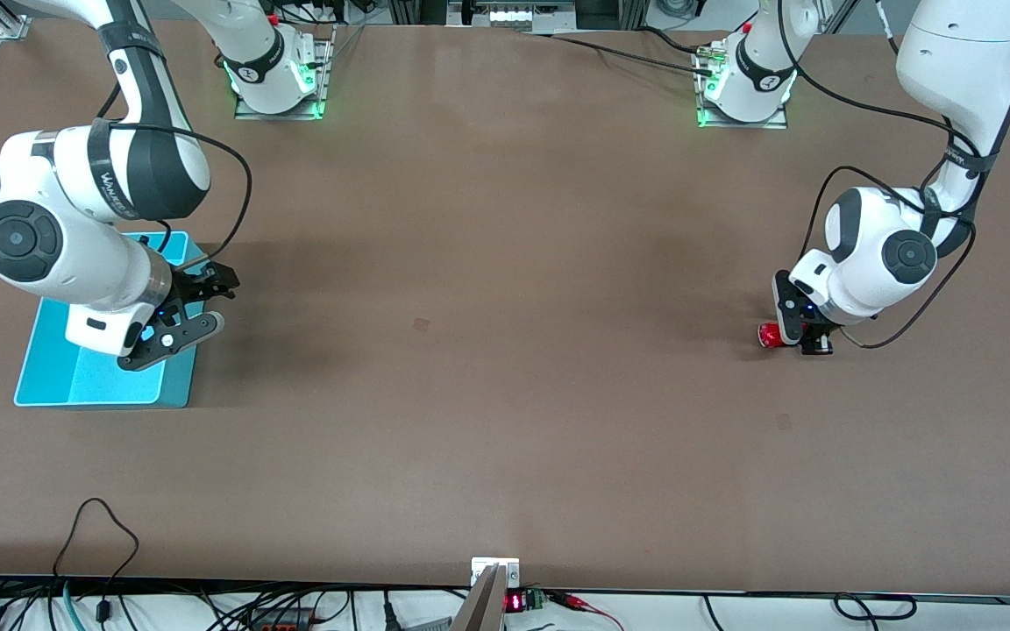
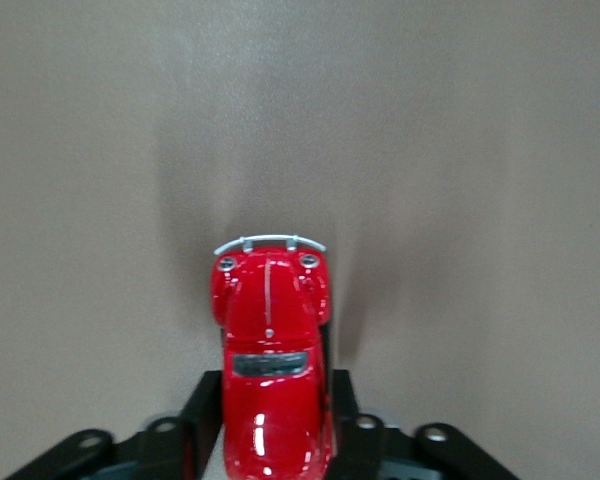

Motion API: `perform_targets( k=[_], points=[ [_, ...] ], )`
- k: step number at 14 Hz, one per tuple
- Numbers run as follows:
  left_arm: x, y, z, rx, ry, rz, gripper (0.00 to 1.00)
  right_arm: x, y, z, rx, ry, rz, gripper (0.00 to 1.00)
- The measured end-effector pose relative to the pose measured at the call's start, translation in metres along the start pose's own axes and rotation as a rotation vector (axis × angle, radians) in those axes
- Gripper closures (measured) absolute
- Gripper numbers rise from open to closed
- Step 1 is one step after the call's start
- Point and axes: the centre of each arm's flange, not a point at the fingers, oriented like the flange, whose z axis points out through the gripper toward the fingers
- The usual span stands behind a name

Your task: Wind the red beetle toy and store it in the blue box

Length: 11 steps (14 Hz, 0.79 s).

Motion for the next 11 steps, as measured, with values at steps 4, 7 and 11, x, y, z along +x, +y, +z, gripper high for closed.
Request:
perform_targets(
  k=[4,7,11],
  points=[
    [0.000,0.000,0.000,0.000,0.000,0.000,0.56,-0.006,0.015,0.001,-0.002,-0.001,-0.084,0.00],
    [0.000,0.000,0.000,-0.002,0.000,0.002,0.56,-0.014,0.032,0.005,0.008,-0.012,-0.179,0.00],
    [0.000,0.000,0.000,-0.006,0.000,0.022,0.56,-0.042,0.053,0.026,0.039,-0.033,-0.249,0.00]
  ],
)
